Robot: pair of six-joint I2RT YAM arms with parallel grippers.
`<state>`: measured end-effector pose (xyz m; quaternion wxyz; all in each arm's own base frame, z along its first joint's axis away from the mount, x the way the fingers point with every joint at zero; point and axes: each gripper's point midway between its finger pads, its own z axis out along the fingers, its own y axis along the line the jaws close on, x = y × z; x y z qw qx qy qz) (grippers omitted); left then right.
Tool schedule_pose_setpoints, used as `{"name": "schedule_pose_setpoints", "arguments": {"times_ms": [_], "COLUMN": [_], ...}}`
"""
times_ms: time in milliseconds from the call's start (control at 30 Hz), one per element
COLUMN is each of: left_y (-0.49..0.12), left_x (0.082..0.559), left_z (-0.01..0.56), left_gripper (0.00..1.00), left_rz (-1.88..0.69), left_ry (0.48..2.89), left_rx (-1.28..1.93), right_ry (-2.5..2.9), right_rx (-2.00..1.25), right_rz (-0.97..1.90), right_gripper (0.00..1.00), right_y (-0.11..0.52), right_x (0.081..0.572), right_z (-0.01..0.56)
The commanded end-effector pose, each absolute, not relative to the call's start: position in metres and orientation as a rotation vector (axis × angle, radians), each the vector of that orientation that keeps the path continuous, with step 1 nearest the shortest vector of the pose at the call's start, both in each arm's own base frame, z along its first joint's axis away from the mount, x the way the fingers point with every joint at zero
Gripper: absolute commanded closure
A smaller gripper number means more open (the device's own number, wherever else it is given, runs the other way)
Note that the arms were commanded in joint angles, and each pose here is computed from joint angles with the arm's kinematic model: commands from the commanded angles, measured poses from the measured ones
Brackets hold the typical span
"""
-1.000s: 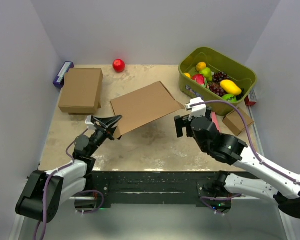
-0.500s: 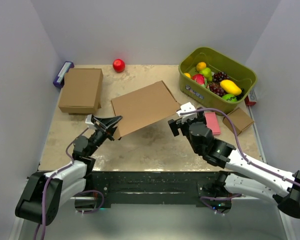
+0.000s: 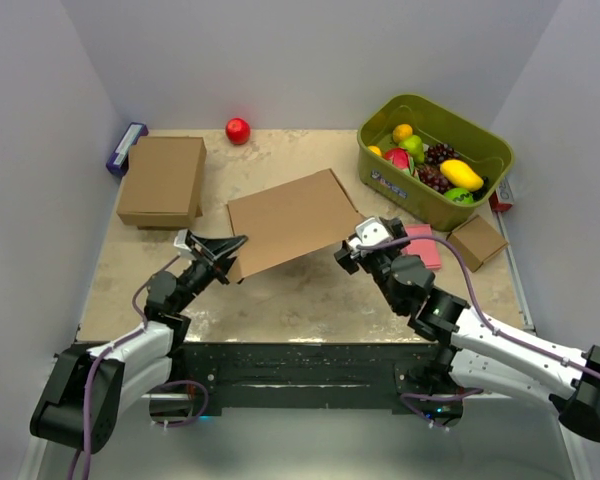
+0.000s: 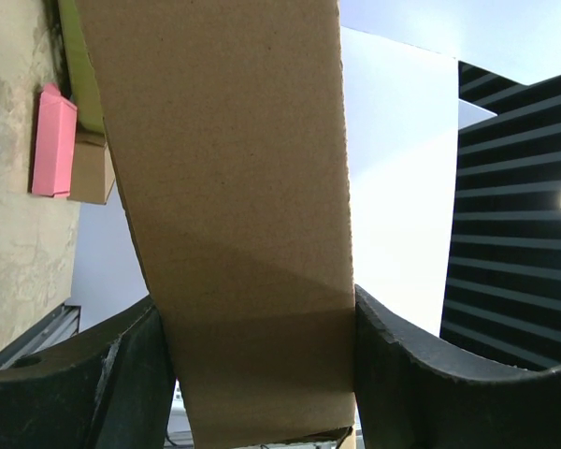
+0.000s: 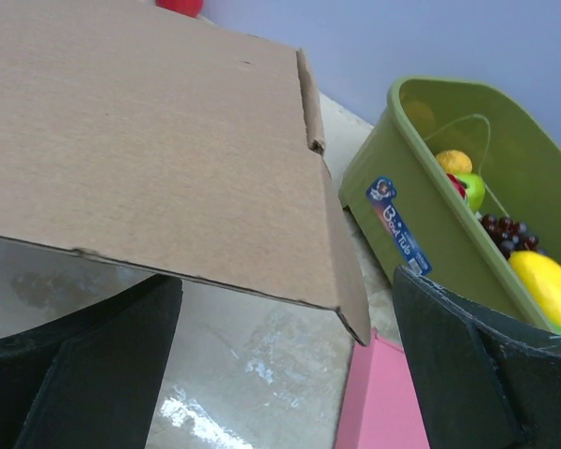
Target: Fold the paper box
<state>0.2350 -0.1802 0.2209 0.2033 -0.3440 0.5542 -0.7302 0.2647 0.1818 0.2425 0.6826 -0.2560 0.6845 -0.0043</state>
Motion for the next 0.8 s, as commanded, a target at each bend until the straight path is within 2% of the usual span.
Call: {"name": "schedule_pose_setpoints", "arguments": {"times_ms": [0,133,300,500,667,700,767], "left_y": [-0.176,-0.18,-0.184,-0.188,-0.191,-0.192,-0.192], "left_x": [0.201,0.195,0.19,0.192,0.198,0.198,0.2], "left_z": [0.168,0.159,0.15,0.146,0.145,0.147,0.146], "left_gripper": [0.68,0.66,0.61,0.5,0.43,0.38,0.34], "left_rz": [-2.143,-2.129,-2.119,-2.098,-2.086,-2.091,-2.09], "left_ry": [1.641,1.711,1.774,1.828,1.857,1.853,1.867], "left_rx": [-1.299,-1.289,-1.288,-1.273,-1.261,-1.244,-1.24], "right_ry": [1.412,1.396,1.407,1.515,1.575,1.584,1.61], "right_rx": [-0.613,-0.646,-0.694,-0.753,-0.762,-0.769,-0.769], "right_rz": [0.026,0.069,0.164,0.283,0.341,0.344,0.352], "right_gripper": [0.05,0.14,0.38,0.58,0.61,0.61,0.62], "right_y": [0.194,0.201,0.213,0.228,0.237,0.238,0.239], "right_x": [0.265,0.26,0.25,0.238,0.233,0.232,0.232], "right_z": [0.263,0.263,0.26,0.238,0.229,0.226,0.223]}}
